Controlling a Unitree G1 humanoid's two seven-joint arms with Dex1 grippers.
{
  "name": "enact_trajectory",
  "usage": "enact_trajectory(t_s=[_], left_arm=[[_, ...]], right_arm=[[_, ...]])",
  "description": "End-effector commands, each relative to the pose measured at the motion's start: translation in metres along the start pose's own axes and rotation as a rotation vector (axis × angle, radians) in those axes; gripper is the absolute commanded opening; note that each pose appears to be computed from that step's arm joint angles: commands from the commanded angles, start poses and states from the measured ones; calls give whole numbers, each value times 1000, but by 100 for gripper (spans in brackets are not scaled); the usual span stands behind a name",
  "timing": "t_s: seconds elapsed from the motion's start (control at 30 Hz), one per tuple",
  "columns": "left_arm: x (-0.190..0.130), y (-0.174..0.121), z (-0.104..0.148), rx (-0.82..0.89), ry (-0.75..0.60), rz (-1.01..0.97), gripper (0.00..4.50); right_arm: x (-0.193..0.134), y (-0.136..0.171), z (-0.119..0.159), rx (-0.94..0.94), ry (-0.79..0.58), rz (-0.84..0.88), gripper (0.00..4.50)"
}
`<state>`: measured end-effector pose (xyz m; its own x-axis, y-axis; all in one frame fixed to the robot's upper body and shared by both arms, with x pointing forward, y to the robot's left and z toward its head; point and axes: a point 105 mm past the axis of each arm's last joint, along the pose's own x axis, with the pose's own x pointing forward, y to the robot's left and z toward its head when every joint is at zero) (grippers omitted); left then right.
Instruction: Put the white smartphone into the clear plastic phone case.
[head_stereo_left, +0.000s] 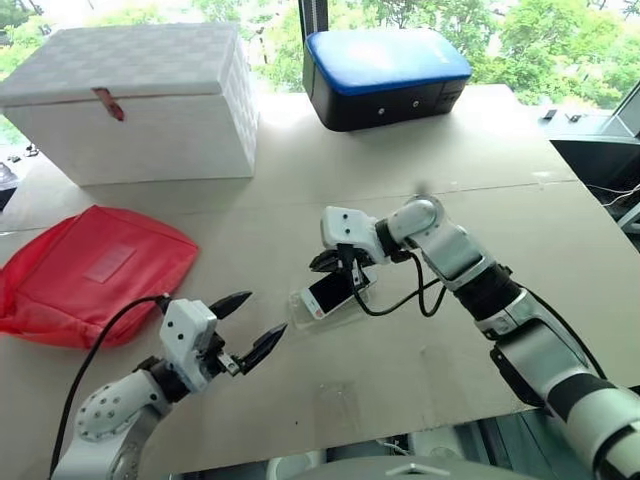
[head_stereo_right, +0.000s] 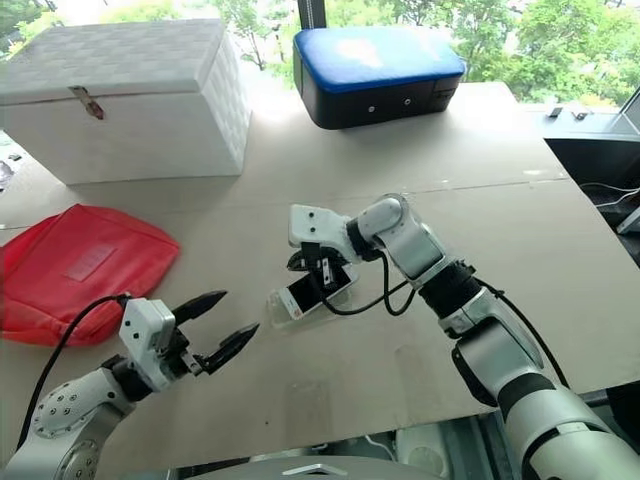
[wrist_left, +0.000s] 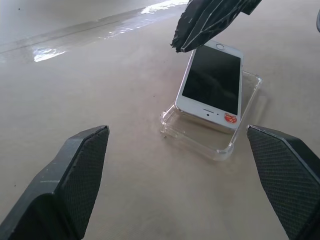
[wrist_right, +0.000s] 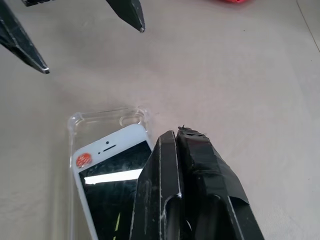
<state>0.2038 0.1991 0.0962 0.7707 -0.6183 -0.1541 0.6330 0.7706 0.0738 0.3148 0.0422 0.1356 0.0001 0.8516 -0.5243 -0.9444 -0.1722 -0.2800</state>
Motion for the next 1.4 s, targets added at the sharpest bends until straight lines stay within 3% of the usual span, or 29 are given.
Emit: enact_trajectory(t_s=[0.03, 0.13, 0.3, 0.47, 0.6, 0.73, 0.9, 1.1, 1.4], left_arm=[[-1, 1, 5, 27, -17, 2, 450], [-1, 1, 5, 27, -18, 6, 450], [-2, -2, 3, 21, -19, 10, 450], [-3, -3, 2, 18, -19, 13, 450], [-1, -3, 2, 15, -22, 11, 450], [-1, -5, 3, 15, -24, -6, 450], [-6, -3, 3, 24, -13, -12, 450], [-7, -5, 4, 39, -5, -57, 450], [-12, -3, 4, 45, 9, -50, 450]], right_arm=[[2, 14, 4, -56, 21, 97, 7], [6, 22, -6, -48, 64, 134, 7], [10, 32, -49, -17, 205, 169, 7], [9, 33, -52, 14, 193, 172, 7], [5, 27, -42, 42, 125, 126, 7], [-10, 4, -4, 73, -70, -24, 7], [-45, -20, 18, 27, -115, -191, 7], [-67, -35, -11, -53, 44, -275, 7], [-67, -12, -54, -25, 181, -158, 7]])
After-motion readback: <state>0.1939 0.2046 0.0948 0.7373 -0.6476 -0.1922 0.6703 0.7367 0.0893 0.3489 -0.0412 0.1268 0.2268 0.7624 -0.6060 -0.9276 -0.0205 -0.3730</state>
